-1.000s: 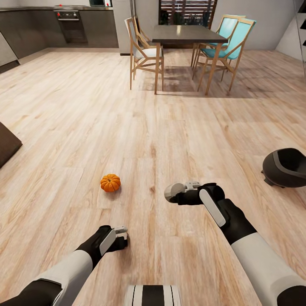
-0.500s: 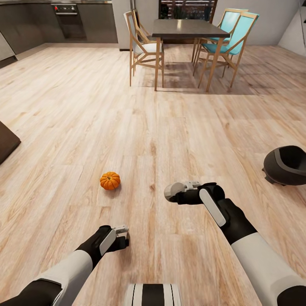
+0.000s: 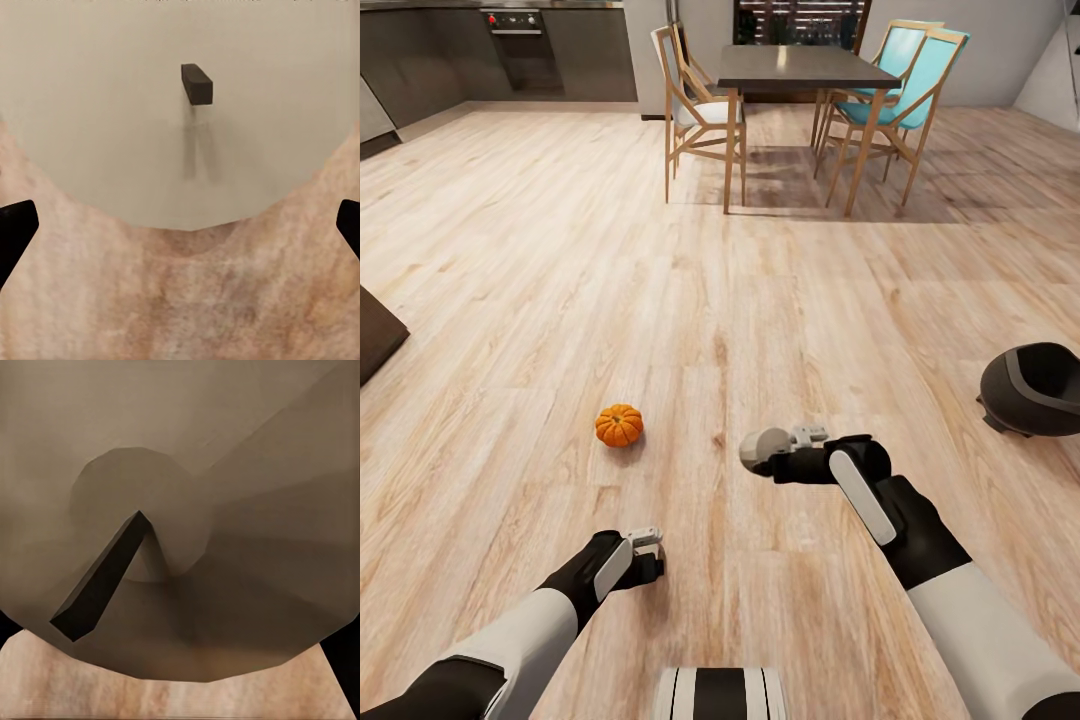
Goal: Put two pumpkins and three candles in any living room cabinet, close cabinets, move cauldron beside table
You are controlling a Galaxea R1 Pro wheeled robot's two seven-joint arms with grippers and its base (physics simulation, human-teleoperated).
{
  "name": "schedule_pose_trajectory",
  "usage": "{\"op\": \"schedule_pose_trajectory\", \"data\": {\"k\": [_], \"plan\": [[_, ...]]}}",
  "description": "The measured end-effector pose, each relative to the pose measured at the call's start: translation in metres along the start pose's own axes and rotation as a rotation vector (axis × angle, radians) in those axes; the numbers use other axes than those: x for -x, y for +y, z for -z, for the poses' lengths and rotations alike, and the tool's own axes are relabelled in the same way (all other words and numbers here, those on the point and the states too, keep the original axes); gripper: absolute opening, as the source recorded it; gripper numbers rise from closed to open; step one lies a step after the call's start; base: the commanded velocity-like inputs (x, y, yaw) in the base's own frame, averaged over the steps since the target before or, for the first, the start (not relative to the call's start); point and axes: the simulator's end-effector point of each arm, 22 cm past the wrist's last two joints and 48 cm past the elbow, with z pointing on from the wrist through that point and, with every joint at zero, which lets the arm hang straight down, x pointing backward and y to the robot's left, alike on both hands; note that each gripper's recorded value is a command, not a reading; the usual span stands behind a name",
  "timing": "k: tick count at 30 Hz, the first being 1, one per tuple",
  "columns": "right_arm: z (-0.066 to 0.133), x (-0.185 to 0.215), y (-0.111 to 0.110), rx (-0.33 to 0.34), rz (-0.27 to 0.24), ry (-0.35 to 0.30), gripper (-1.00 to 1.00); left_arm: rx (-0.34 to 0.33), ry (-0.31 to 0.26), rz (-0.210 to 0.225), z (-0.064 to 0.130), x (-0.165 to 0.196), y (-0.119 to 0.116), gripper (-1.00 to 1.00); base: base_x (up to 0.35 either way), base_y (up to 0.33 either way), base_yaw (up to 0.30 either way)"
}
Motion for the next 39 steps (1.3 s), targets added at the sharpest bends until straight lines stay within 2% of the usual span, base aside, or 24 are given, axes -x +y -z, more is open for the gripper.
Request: {"op": "schedule_pose_trajectory", "data": {"k": [18,24,39], "plan": [[0.000,-0.003,0.002,0.003,0.001,0.000,-1.00,-0.001,-0.002,0.000,0.000,0.000,-0.001,1.00,0.000,0.000,0.000],[-0.012,-0.013,-0.002,0.005,-0.008,0.024,-1.00,0.004,0.023,0.002,-0.011,-0.008,0.002,1.00,0.000,0.000,0.000],[-0.012,-0.013,-0.002,0.005,-0.007,0.024,-1.00,0.004,0.023,0.003,-0.011,-0.008,0.002,1.00,0.001,0.000,0.000]]}}
